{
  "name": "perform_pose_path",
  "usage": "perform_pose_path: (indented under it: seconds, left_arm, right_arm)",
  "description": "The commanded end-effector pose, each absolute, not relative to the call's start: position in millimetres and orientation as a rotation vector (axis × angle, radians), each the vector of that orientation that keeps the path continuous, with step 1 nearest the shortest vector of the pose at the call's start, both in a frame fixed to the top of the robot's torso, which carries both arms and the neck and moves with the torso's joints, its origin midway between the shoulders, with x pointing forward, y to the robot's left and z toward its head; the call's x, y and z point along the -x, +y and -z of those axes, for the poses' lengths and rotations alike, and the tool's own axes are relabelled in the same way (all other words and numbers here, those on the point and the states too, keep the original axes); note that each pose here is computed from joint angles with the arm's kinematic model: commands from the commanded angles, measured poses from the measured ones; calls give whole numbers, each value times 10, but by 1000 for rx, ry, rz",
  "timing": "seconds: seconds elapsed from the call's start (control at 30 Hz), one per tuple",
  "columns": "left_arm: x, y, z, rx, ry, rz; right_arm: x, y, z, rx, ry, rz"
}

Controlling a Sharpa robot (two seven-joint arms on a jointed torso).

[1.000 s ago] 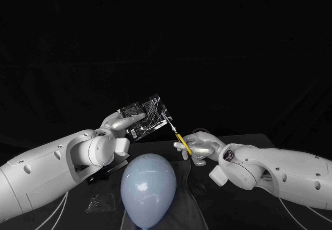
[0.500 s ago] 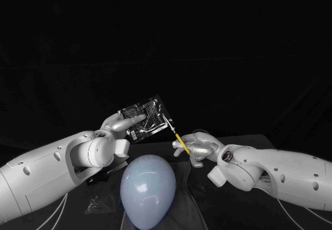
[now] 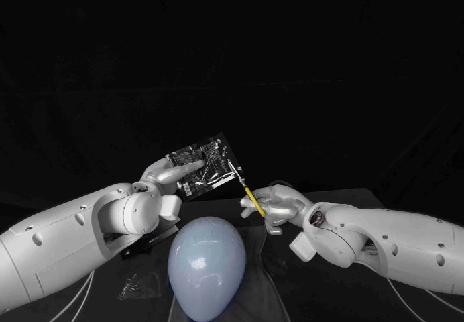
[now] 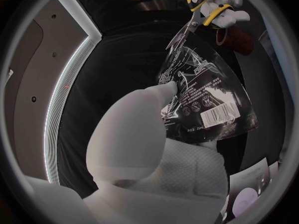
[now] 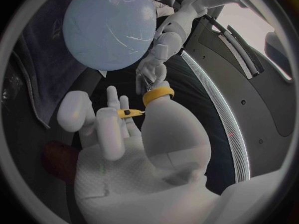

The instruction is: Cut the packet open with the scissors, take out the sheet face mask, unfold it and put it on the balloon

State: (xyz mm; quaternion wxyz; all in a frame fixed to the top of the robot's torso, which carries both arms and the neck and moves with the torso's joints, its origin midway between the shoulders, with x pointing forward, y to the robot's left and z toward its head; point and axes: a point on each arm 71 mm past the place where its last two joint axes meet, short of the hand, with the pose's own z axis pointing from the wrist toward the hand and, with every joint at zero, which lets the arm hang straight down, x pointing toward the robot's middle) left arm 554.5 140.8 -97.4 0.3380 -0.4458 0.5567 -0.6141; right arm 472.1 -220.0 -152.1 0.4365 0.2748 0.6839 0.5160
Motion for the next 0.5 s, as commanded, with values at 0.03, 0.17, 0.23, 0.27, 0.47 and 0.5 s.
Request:
perform_pose_path:
  seconds: [0.03,0.17,0.23,0.27,0.47,0.5]
  left_arm:
    - [-5531,1382,957,1126,1463,1624]
    - [-5526,1381,955,1122,1463,1628]
    - [-5525,1382,953,1120,1464,1631]
    - [-5524,1383,953,1119,1464,1633]
    - [-5513,1375,949,1113,1468,1641]
    - [-5511,1373,948,1112,1469,1642]
  right_arm:
    - [-4727,-2188,1494,-668,1683,-1296]
    - [-4740,-2200,1496,-680,1677,-1295]
    - [-4746,-2204,1497,-685,1675,-1294]
    - [-4749,-2203,1498,-687,1673,-1295]
    - [-4760,-2172,1495,-694,1664,-1306]
    - [-4761,-2165,1495,-695,1663,-1308]
